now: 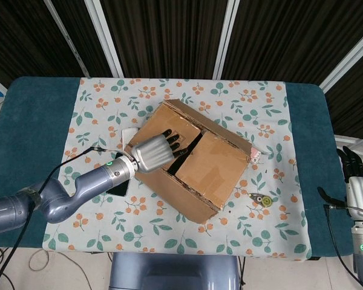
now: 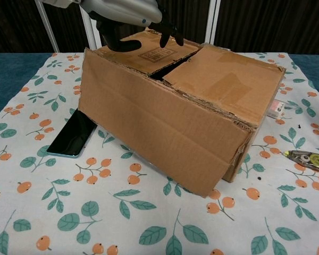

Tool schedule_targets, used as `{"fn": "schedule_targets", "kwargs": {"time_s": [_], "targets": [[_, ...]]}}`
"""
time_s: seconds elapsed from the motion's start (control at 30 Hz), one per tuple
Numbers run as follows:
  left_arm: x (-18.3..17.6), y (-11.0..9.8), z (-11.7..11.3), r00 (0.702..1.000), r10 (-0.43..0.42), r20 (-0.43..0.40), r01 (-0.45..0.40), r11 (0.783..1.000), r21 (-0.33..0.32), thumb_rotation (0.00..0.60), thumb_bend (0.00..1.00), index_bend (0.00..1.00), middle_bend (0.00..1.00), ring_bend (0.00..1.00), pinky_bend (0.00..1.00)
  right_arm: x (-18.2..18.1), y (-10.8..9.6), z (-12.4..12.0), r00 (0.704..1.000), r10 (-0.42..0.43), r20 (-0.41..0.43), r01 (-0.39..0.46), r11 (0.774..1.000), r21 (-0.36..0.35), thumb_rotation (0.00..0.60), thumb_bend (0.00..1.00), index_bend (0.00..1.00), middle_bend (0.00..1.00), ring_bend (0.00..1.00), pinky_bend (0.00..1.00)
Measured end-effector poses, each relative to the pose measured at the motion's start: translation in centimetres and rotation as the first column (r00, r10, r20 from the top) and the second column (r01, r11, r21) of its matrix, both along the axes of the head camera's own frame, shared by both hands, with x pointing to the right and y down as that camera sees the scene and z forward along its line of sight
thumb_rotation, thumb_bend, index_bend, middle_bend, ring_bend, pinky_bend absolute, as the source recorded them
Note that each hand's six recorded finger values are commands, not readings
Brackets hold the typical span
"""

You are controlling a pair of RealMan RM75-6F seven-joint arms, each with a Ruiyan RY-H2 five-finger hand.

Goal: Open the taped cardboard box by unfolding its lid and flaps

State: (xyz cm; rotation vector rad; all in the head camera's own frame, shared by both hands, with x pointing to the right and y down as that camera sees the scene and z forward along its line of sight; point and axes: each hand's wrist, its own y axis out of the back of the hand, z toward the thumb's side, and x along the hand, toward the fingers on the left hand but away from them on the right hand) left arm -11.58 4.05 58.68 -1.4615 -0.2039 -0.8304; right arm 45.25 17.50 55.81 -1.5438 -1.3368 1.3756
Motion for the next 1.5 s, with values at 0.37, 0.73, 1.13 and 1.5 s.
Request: {"fn": "schedule_targets", "kwargs": {"time_s": [0.37,0.73,1.13,1.5], "targets": [[1.7,1.1,1.0,0.999,0.036,-0.007,-0.036,0.999,0.006,0.6,0.62,0.07,0.19,0.09,0.2,0.1,0.0,0.1,1.0,0.012,0.011,-0.011,1.0,-0.005,0.6,0.3,0.0,0.0,0.0,0.23],[1.8,2.0,1.7,0.999,0.03,-0.012,-0.03,0.999,-0.016,0.6,0.62,0.06,0.18,0.1,0.2,0.1,0.1,0.1,1.0,0.02,0.022,-0.02,1.0,-0.008,0.6,0.3,0.0,0.0,0.0,0.22],[1.1,2.5,2.4,0.999,0.04,0.009,-0.04,0.999,-0.028,0.6,0.62,0.08,0.23,0.09,0.2,0.2,0.0,0.1,0.999,0.027,0.028,-0.027,1.0,-0.005,0.6,0.3,0.0,0.0,0.0,0.22],[1.2,2.4,2.2,0.998,0.055,0.005,-0.055,0.998,-0.013,0.6,0.63,0.1,0.36,0.1,0.2,0.2,0.0,0.1,0.999,0.028,0.03,-0.028,1.0,0.0,0.6,0.31,0.0,0.0,0.0,0.22]]}}
